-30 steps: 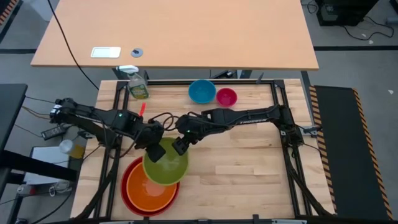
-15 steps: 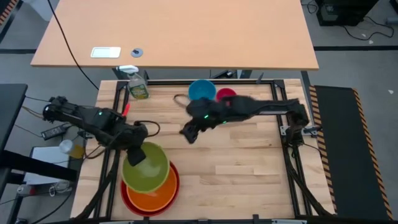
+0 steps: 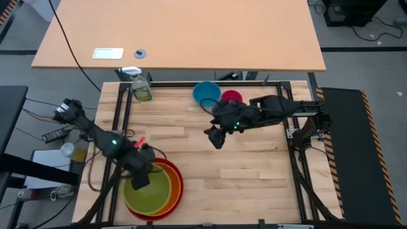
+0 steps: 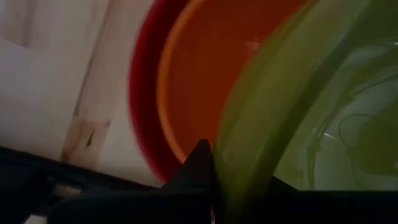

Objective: Nest bowls inside each other
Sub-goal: Stack the green bowl on top of the orange bowl

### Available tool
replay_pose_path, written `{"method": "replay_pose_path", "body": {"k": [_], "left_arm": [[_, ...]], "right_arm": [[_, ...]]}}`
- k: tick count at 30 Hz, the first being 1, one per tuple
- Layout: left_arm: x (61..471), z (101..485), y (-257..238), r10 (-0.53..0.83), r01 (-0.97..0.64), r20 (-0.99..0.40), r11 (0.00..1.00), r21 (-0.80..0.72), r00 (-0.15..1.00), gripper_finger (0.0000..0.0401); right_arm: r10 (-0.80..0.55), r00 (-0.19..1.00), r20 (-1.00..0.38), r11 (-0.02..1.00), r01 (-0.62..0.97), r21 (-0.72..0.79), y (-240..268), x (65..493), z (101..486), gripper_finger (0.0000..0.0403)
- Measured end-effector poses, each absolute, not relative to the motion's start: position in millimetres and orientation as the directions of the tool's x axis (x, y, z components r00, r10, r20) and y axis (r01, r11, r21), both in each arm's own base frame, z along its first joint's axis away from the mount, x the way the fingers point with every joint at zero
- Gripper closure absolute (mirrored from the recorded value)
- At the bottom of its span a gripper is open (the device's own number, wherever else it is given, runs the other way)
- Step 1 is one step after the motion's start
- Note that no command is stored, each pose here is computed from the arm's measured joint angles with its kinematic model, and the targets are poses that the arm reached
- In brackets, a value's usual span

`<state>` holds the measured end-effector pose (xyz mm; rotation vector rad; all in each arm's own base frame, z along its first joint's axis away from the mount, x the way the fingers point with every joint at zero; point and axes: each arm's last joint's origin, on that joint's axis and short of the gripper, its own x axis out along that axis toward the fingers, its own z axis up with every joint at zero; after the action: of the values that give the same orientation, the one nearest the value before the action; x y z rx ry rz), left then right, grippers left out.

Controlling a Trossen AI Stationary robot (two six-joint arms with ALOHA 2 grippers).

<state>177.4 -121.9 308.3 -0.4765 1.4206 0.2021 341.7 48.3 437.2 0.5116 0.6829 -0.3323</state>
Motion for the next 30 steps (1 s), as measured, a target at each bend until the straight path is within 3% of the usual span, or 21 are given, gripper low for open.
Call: {"method": "replay_pose_path", "body": {"k": [7, 16, 23, 30], "left_arm": [[207, 270, -142, -0.042, -0.406, -0.999, 0.913, -0.052, 0.034, 0.0366], [220, 249, -150, -0.056, -0.37, -0.997, 0.929, -0.029, -0.061, 0.0234], [205, 276, -140, -0.118, -0.374, -0.993, 0.92, -0.119, 0.026, 0.0145], [185, 304, -124, -0.111, -0.346, -0.978, 0.923, -0.168, 0.178, 0.0128]], "right_arm": [[-0.132, 0.644, -0.754, 0.841, 0.475, 0.258, 53, 341, 423, 0.0151], [-0.116, 0.656, -0.746, 0.856, 0.447, 0.26, 61, 341, 424, 0.0151], [-0.142, 0.581, -0.801, 0.832, 0.508, 0.222, 60, 333, 418, 0.0151], [-0.17, 0.529, -0.831, 0.83, 0.532, 0.168, 55, 330, 414, 0.0151]]}}
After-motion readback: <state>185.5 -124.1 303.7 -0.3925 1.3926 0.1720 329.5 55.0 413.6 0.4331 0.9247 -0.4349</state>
